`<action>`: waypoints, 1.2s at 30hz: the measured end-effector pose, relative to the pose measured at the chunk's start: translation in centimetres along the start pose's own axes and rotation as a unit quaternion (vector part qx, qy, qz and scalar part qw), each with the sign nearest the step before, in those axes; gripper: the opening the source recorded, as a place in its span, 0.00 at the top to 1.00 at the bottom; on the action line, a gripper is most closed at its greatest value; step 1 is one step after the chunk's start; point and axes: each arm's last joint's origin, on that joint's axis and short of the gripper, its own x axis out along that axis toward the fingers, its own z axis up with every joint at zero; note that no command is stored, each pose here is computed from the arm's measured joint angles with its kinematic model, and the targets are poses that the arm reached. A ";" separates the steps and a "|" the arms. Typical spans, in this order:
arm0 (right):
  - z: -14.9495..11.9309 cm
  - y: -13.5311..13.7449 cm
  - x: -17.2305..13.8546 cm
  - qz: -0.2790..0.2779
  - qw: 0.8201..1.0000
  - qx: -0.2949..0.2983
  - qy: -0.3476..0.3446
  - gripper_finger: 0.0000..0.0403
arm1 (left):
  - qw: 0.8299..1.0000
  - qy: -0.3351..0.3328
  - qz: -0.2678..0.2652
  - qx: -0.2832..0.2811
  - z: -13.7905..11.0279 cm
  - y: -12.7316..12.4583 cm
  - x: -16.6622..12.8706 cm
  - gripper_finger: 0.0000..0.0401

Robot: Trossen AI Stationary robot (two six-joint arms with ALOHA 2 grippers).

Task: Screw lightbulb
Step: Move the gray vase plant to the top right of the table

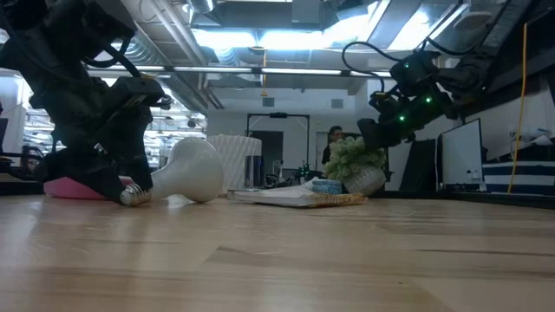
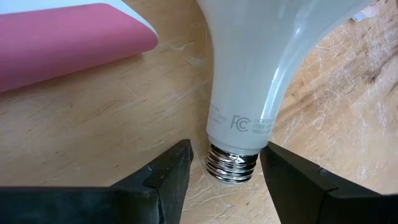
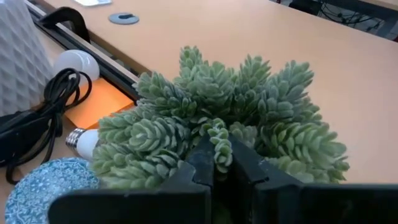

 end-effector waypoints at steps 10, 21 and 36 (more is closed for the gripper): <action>-0.4 0.0 0.0 -0.003 1.000 -0.003 0.018 0.87 | 1.000 0.000 0.000 -0.002 0.0 0.0 0.0 0.54; -0.6 -0.2 0.0 -0.035 0.999 0.015 0.025 0.73 | 1.000 0.000 0.000 -0.002 0.0 0.0 0.0 0.54; 2.3 -0.5 -0.6 -0.039 0.999 0.015 0.032 0.63 | 1.000 0.000 0.000 -0.002 0.0 0.0 0.0 0.54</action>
